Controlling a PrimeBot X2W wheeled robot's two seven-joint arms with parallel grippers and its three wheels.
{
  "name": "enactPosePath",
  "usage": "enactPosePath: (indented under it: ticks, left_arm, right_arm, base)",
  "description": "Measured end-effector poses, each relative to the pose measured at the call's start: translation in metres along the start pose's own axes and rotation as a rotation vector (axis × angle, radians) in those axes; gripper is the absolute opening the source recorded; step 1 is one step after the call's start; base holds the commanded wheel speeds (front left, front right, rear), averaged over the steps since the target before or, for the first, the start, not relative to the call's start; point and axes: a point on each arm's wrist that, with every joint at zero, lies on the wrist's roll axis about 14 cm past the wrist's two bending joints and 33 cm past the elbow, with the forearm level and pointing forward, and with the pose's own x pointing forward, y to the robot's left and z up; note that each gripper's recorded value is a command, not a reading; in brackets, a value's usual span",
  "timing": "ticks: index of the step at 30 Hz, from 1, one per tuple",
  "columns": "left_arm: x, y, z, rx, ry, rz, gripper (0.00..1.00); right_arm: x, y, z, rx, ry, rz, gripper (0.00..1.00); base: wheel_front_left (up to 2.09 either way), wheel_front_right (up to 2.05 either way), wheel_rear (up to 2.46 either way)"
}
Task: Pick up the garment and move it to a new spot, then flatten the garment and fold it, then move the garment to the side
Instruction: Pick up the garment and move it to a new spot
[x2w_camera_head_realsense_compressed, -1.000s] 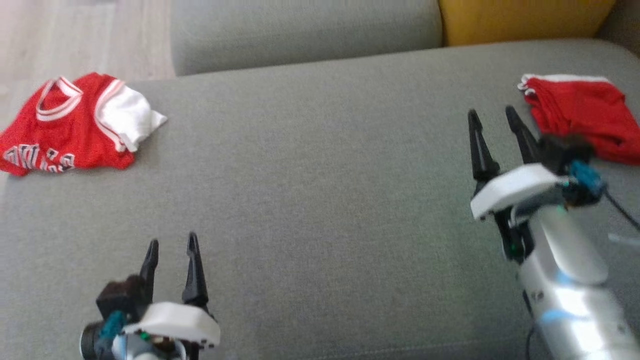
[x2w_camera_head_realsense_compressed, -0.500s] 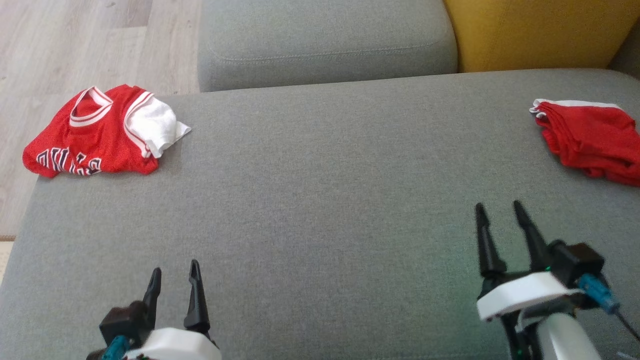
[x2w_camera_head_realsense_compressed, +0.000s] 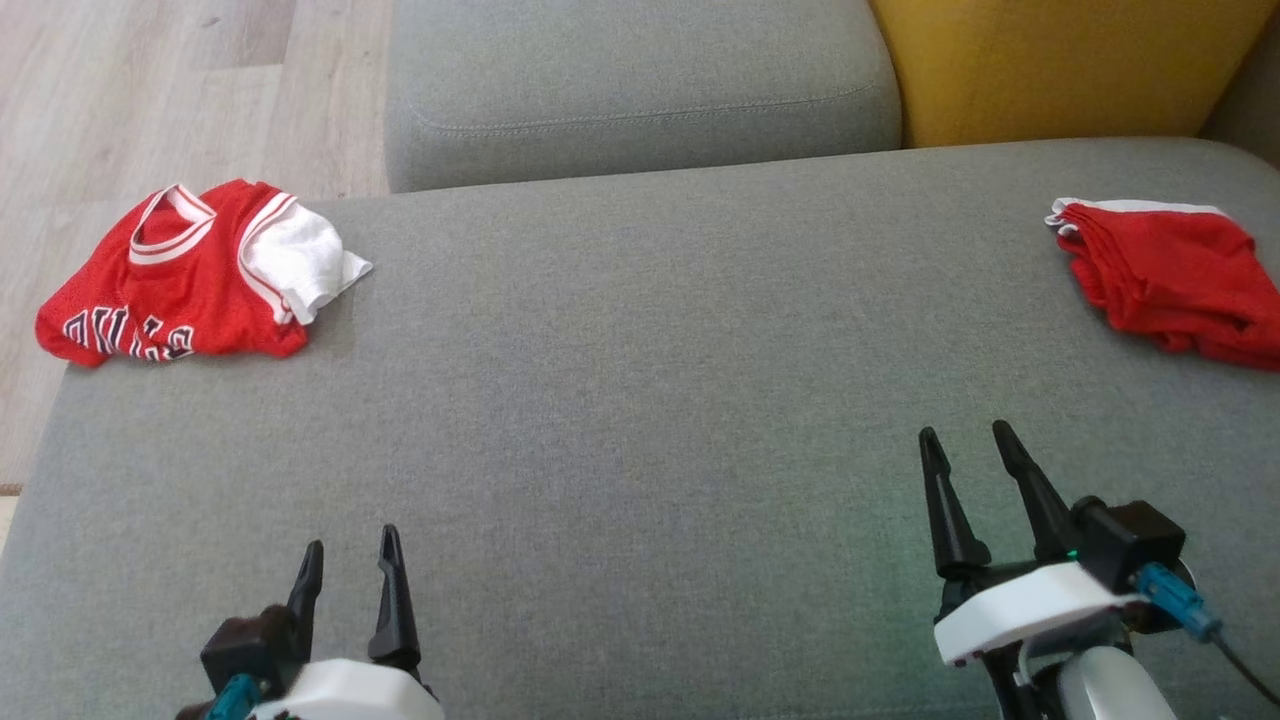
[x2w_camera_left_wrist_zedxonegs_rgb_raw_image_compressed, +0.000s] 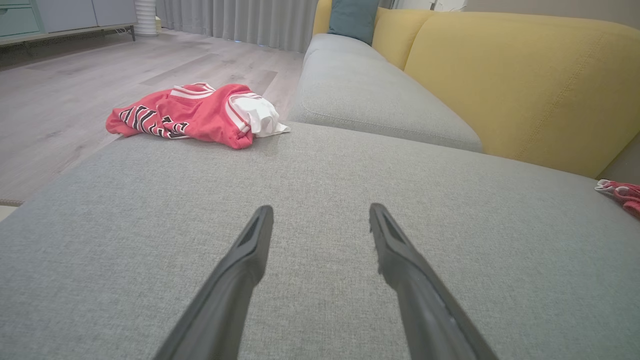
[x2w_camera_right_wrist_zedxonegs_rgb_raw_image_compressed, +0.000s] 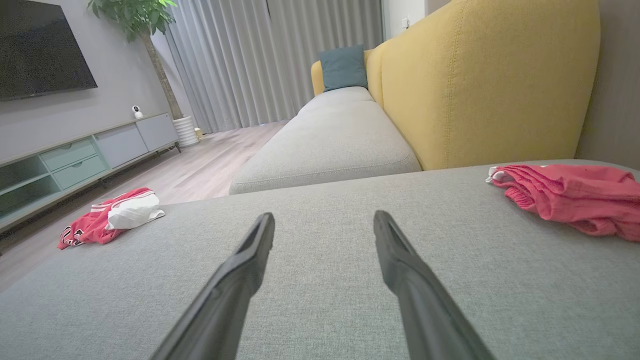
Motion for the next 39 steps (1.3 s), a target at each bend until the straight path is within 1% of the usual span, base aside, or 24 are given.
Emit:
enactPosePath:
  ticks: [15,22,28,33,39]
  left_arm:
    - [-0.002,0.001,0.0,0.0,0.0,0.003,1.0]
    - [-0.009,0.012,0.004,-0.007,-0.018,0.039,1.0]
    - [-0.027,0.032,0.018,-0.008,-0.074,0.112,1.0]
    - [-0.052,0.066,0.026,-0.014,-0.116,0.236,1.0]
    - [-0.091,0.113,0.032,-0.023,-0.154,0.419,1.0]
  right_arm:
    - [0.001,0.004,0.003,-0.005,0.001,0.014,1.0]
    - [0.005,0.019,-0.002,-0.014,0.016,0.062,1.0]
    - [0.02,0.055,-0.005,-0.02,0.029,0.178,1.0]
    - [0.034,0.1,-0.01,-0.015,0.047,0.313,1.0]
    - [0.042,0.155,-0.018,-0.015,0.072,0.479,1.0]
  base:
    - [0.0,0.0,0.0]
    - [0.0,0.0,0.0]
    - [0.0,0.0,0.0]
    - [0.0,0.0,0.0]
    - [0.0,0.0,0.0]
